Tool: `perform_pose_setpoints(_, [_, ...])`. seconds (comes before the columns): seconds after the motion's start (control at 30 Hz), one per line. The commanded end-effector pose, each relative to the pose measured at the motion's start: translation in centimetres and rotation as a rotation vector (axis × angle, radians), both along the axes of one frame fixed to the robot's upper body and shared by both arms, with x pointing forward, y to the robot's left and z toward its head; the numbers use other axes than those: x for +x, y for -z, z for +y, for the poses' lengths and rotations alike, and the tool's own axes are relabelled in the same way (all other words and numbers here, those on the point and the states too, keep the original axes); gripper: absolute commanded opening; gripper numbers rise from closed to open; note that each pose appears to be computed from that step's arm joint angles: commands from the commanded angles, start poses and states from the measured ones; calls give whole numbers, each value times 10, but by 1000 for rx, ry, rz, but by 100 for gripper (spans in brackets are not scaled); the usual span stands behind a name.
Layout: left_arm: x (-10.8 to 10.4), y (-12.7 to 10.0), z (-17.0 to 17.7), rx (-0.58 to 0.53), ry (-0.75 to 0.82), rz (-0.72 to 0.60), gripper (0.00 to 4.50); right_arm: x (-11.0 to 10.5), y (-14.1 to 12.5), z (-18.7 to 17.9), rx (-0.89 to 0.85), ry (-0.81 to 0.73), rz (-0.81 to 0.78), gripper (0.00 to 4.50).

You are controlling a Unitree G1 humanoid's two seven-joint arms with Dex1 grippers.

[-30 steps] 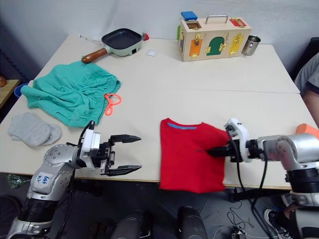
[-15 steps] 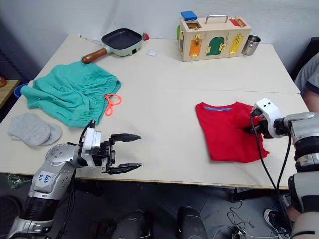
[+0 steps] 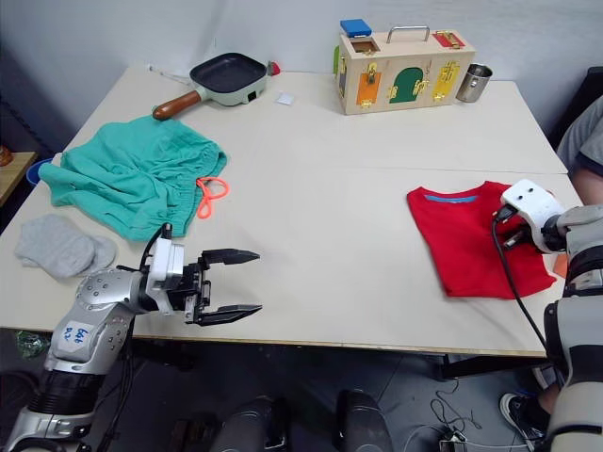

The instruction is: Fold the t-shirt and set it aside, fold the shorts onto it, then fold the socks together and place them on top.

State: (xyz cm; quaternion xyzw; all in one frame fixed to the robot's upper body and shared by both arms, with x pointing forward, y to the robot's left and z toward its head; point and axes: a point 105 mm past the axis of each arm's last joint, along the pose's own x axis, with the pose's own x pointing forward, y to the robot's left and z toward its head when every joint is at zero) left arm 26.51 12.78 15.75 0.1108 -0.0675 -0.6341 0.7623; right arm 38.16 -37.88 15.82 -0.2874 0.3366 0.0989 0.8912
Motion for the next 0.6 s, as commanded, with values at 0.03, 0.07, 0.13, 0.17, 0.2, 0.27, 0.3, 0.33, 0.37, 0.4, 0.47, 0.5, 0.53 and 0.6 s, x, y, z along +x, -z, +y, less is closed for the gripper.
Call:
perform_pose_setpoints(0.03, [-1,-13,3,-26,-3,-40,450,1,-19,-5,26,16,-72,108])
perform_pose_setpoints(0.07, [-2,-17,4,-40,-2,-47,450,-1,-26,-8,17,11,-84,140])
perform_pose_setpoints(0.13, [-5,-25,3,-72,2,-52,450,-6,-44,-17,18,16,-129,214])
perform_pose_setpoints(0.17, [-6,-30,3,-90,1,-52,450,-10,-51,-22,24,23,-139,248])
perform_pose_setpoints(0.2, [-7,-35,4,-118,-7,-39,450,-14,-56,-26,20,18,-137,282])
perform_pose_setpoints(0.27, [-7,-42,5,-153,-33,2,450,-21,-62,-32,-36,-7,-124,354])
perform_pose_setpoints(0.3, [-5,-44,8,-156,-59,18,450,-23,-68,-33,-80,-50,-139,391])
perform_pose_setpoints(0.33, [-4,-45,12,-153,-82,25,450,-22,-76,-30,-100,-89,-181,423])
perform_pose_setpoints(0.37, [-3,-46,15,-150,-97,29,450,-22,-82,-28,-110,-115,-212,448])
perform_pose_setpoints(0.4, [-3,-45,20,-135,-117,27,450,-20,-87,-24,-113,-150,-252,448])
perform_pose_setpoints(0.47, [-4,-43,24,-118,-135,29,450,-19,-91,-20,-118,-185,-286,448])
perform_pose_setpoints(0.5, [-7,-38,35,-94,-174,47,450,-13,-91,1,-39,-290,-346,448])
perform_pose_setpoints(0.53, [-10,-34,43,-78,-199,60,450,-11,-91,16,20,-364,-389,448])
perform_pose_setpoints(0.6, [-15,-22,70,-39,-318,77,450,-18,-75,87,208,-742,-508,448])
